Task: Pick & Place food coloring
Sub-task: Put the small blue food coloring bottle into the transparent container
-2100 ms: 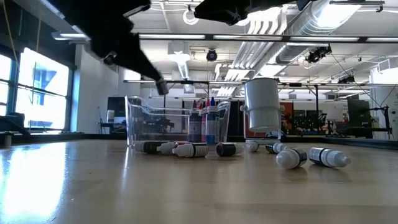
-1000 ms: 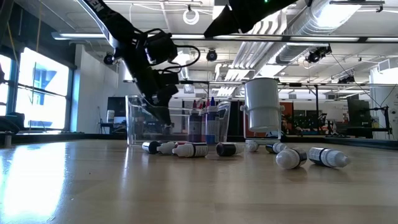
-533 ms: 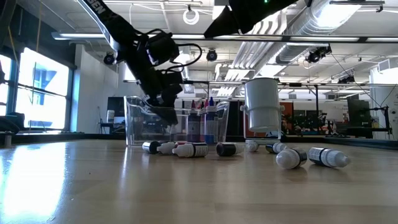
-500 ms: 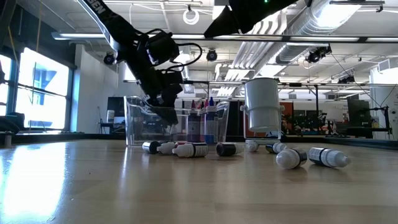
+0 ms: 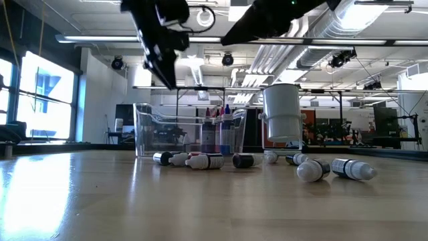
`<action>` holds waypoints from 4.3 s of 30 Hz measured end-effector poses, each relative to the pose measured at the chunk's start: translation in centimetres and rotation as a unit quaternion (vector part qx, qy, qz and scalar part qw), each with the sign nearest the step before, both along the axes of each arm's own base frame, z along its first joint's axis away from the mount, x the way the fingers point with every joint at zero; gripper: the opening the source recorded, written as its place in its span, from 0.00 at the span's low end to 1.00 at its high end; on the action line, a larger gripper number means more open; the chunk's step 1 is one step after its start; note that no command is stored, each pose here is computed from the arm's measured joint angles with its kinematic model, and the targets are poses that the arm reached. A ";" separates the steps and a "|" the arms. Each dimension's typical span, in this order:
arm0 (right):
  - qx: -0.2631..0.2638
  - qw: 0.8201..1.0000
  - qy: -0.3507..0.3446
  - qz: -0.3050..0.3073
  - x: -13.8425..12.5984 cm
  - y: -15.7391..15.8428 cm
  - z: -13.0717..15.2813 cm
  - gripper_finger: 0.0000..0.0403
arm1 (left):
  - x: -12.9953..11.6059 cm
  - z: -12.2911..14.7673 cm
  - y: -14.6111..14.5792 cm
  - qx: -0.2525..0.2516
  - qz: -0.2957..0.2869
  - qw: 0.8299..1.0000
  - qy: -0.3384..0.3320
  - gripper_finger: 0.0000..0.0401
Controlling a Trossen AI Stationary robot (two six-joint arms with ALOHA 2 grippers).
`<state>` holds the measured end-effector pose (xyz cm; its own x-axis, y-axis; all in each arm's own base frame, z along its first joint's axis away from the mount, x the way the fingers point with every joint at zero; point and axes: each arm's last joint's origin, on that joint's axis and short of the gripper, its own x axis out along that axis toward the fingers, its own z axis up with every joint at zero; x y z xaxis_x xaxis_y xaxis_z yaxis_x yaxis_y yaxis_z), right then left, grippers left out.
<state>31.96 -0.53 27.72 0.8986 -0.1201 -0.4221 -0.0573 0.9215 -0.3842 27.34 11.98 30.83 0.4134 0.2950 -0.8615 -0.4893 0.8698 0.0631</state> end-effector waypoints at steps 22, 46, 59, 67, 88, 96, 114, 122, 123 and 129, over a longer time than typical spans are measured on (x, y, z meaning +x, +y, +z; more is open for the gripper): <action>0.104 0.956 0.194 0.192 0.1 4.4 -6.8 0.28 | -11.8 -0.7 -13.8 0.057 0.020 0.992 -0.114 0.26; 0.109 0.955 0.242 0.132 2.1 3.0 -16.0 0.28 | -10.6 -1.6 -15.3 0.053 -0.027 0.978 -0.198 0.26; 0.111 0.959 0.226 0.131 2.3 3.2 -15.7 0.28 | -10.6 -1.6 -15.3 0.052 -0.028 0.979 -0.198 0.26; 0.065 0.972 0.207 0.091 1.6 2.8 -12.9 0.28 | -10.6 -1.6 -15.3 0.044 -0.019 0.978 -0.203 0.26; 0.029 0.942 0.313 0.120 -0.5 -1.3 -13.6 0.28 | -10.6 -1.6 -15.4 0.035 -0.009 0.978 -0.207 0.26; 0.033 0.933 0.337 0.119 -0.2 -1.5 -15.3 0.28 | -10.6 -1.6 -15.4 0.034 -0.009 0.978 -0.207 0.26; 0.055 0.960 0.260 0.084 1.2 -1.6 -14.8 0.12 | -10.6 -1.6 -15.3 0.034 -0.009 0.978 -0.207 0.26; 0.051 0.996 -0.005 0.068 4.6 -1.2 -10.8 0.16 | -10.6 -1.6 -15.3 0.036 -0.008 0.978 -0.207 0.26; 0.046 0.996 -0.057 0.055 4.9 -1.4 -9.9 0.16 | -10.6 -1.6 -15.3 0.039 -0.006 0.977 -0.208 0.26; 0.050 0.979 -0.195 -0.030 5.6 -4.9 -6.8 0.13 | -10.6 -1.6 -15.3 0.046 -0.001 0.977 -0.210 0.26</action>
<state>37.59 -5.45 20.91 0.9863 -0.1532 -0.0612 0.1309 0.9526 -0.2747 16.73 -3.29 29.27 0.7248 0.3623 -0.5860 -0.4876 0.8706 -0.0649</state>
